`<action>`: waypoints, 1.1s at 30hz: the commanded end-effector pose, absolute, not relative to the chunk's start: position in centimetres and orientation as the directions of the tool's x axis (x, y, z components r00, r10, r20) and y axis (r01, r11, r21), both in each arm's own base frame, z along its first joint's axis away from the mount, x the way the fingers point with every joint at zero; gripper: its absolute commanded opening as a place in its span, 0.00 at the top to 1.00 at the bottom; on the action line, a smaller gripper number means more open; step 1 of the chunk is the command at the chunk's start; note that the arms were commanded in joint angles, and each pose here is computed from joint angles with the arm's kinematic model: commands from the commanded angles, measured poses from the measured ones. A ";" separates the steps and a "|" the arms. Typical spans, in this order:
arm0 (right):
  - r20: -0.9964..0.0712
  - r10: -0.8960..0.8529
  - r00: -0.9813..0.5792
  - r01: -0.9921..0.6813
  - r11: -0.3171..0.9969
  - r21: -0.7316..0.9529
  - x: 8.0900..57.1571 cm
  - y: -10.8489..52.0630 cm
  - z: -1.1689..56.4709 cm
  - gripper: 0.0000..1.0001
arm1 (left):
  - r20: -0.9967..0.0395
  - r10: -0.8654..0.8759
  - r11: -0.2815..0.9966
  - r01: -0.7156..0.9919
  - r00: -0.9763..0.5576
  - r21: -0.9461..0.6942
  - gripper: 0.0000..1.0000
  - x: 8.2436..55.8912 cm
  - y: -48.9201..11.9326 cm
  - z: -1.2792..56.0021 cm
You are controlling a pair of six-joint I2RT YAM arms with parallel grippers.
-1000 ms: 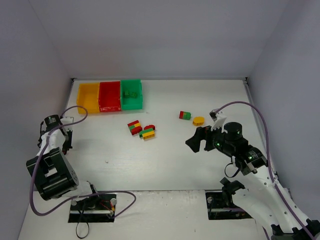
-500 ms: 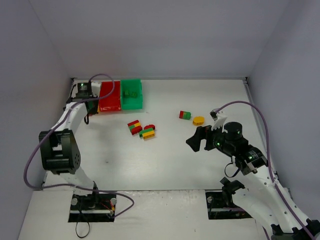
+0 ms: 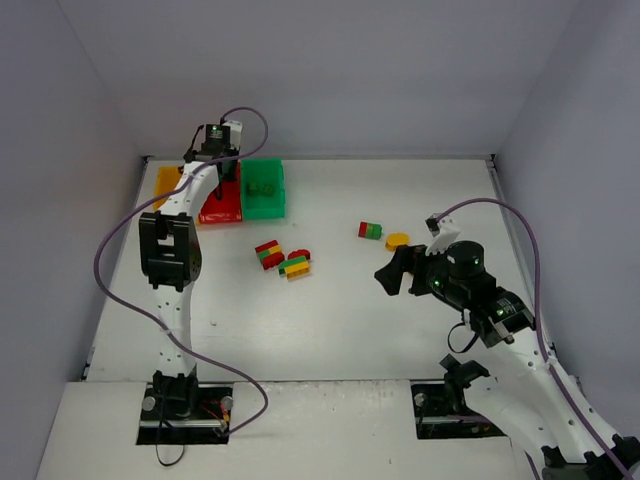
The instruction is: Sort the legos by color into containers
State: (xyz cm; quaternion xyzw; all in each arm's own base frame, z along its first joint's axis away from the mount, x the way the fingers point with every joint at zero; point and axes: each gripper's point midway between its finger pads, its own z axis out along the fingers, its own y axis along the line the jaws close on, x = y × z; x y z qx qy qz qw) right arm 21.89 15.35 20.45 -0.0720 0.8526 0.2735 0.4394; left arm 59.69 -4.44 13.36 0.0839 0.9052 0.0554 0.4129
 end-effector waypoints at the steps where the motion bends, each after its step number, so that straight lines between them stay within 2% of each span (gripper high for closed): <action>1: -0.815 0.174 -0.553 -0.341 0.845 0.412 23.3 15.4 22.9 0.00 | -0.783 0.154 0.983 0.017 -0.603 0.180 0.77 60.1 -2.9 17.1; 3: -0.811 0.175 -0.558 -0.325 0.853 0.408 23.5 15.2 22.7 0.00 | -0.775 0.153 0.983 0.017 -0.613 0.181 0.74 59.8 -2.9 16.5; 6: -0.808 0.172 -0.563 -0.314 0.860 0.402 23.8 15.2 22.3 0.00 | -0.777 0.149 0.985 0.020 -0.612 0.174 0.59 59.3 -3.1 16.5; 7: -0.809 0.171 -0.562 -0.314 0.861 0.400 23.9 15.2 22.4 0.00 | -0.780 0.151 0.985 0.020 -0.607 0.174 0.51 59.1 -3.2 16.9; 10: -0.816 0.164 -0.555 -0.316 0.866 0.389 24.1 15.1 22.6 0.00 | -0.802 0.192 0.976 0.024 -0.565 0.217 0.49 58.1 -4.3 19.8; 11: -0.818 0.162 -0.553 -0.315 0.867 0.385 24.1 15.0 22.6 0.00 | -0.832 0.186 0.978 0.019 -0.523 0.207 0.48 57.4 -4.8 22.5; 13: -0.825 0.151 -0.545 -0.313 0.876 0.367 24.3 14.8 22.5 0.00 | -0.846 0.181 0.981 0.036 -0.502 0.188 0.48 56.1 -6.5 23.8; 14: -0.827 0.145 -0.544 -0.312 0.879 0.360 24.3 14.7 22.4 0.00 | -0.878 0.144 0.988 0.025 -0.456 0.150 0.47 54.9 -7.1 26.5; 16: -0.828 0.132 -0.545 -0.307 0.888 0.343 24.5 14.5 22.1 0.00 | -0.900 0.115 0.993 0.055 -0.421 0.101 0.43 52.3 -9.4 28.3; 17: -0.830 0.132 -0.542 -0.301 0.892 0.338 24.7 14.4 22.1 0.00 | -0.906 0.099 0.995 0.062 -0.412 0.081 0.36 51.3 -10.0 28.9; 18: -0.830 0.132 -0.542 -0.297 0.894 0.336 24.8 14.3 22.1 0.00 | -0.904 0.076 0.997 0.059 -0.420 0.057 0.33 50.2 -10.7 28.9; 21: -0.826 0.138 -0.547 -0.272 0.903 0.331 25.2 14.1 21.8 0.00 | -0.883 -0.006 0.998 0.058 -0.469 -0.038 0.31 46.0 -12.5 29.1; 23: -0.818 0.141 -0.558 -0.239 0.916 0.321 25.7 13.8 21.3 0.00 | -0.894 -0.008 0.992 0.109 -0.449 -0.064 0.31 42.1 -14.9 29.9; 26: -0.813 0.143 -0.564 -0.212 0.927 0.310 26.3 13.6 21.0 0.00 | -0.908 -0.037 0.982 0.153 -0.417 -0.110 0.31 39.4 -16.6 30.5; 28: -0.810 0.140 -0.570 -0.198 0.933 0.301 26.8 13.6 20.8 0.00 | -0.903 -0.113 0.957 0.198 -0.414 -0.211 0.21 37.5 -17.7 31.4; 30: -0.803 0.135 -0.580 -0.188 0.937 0.293 27.2 13.6 20.5 0.00 | -0.888 -0.151 0.947 0.193 -0.435 -0.255 0.18 36.6 -17.8 30.8; 33: -0.804 0.130 -0.580 -0.165 0.948 0.272 28.1 13.4 20.4 0.00 | -0.883 -0.183 0.919 0.245 -0.433 -0.310 0.03 35.0 -18.3 30.9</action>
